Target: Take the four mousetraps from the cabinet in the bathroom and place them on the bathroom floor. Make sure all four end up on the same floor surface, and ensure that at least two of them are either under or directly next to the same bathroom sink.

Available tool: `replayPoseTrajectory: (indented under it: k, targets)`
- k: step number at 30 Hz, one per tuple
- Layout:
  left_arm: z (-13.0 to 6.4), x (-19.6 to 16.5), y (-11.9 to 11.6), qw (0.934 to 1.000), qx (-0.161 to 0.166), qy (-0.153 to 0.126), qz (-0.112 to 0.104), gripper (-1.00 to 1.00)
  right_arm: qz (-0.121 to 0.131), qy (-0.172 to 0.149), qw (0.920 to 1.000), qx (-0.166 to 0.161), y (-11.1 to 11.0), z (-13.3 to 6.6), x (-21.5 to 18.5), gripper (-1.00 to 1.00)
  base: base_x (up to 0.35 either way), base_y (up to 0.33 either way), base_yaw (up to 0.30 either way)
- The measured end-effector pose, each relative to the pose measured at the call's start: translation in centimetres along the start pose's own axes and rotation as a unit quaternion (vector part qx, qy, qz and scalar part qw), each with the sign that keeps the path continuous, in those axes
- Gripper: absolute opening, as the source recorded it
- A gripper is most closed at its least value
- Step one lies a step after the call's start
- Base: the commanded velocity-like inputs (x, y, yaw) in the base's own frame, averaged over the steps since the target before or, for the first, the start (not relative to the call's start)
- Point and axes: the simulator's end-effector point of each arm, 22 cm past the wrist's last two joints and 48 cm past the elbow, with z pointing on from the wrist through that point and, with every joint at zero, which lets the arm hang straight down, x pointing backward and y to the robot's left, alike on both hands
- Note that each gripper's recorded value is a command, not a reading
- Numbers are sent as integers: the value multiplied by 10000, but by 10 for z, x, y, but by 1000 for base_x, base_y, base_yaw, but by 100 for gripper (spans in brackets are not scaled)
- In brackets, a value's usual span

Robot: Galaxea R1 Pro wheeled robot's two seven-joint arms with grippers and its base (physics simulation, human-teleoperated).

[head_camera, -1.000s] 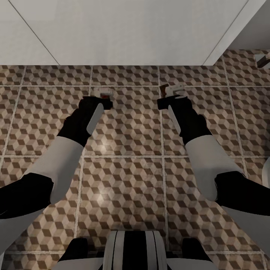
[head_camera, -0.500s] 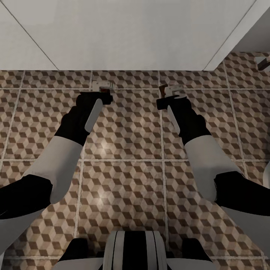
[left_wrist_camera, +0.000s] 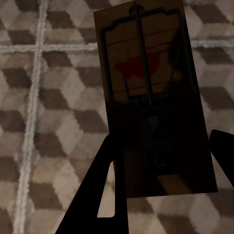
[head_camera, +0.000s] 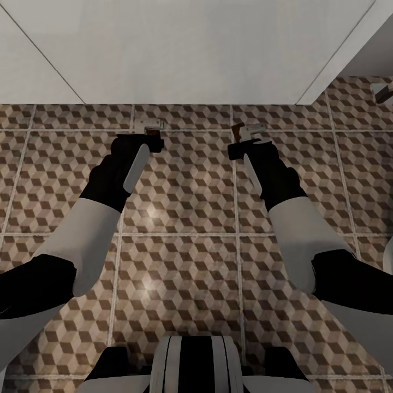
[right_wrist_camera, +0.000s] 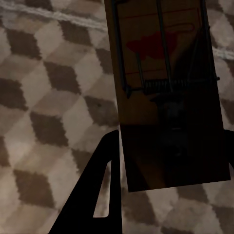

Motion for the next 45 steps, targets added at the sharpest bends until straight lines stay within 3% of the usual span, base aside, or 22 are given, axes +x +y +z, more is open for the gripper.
replayPoseTrajectory:
  k: [6,20,45]
  targets:
    - [1,1,0,10000,-2,15,3,-100,-1,84,10000,-23,3,2,6,-100,47,0,0]
    - [-1,0,-2,10000,12,-9,2,-100,-25,631,9980,-12,15,8,44,-100,2,0,0]
    - [1,7,-4,10000,27,55,18,-100,-18,672,9977,-31,19,8,45,-100,0,0,0]
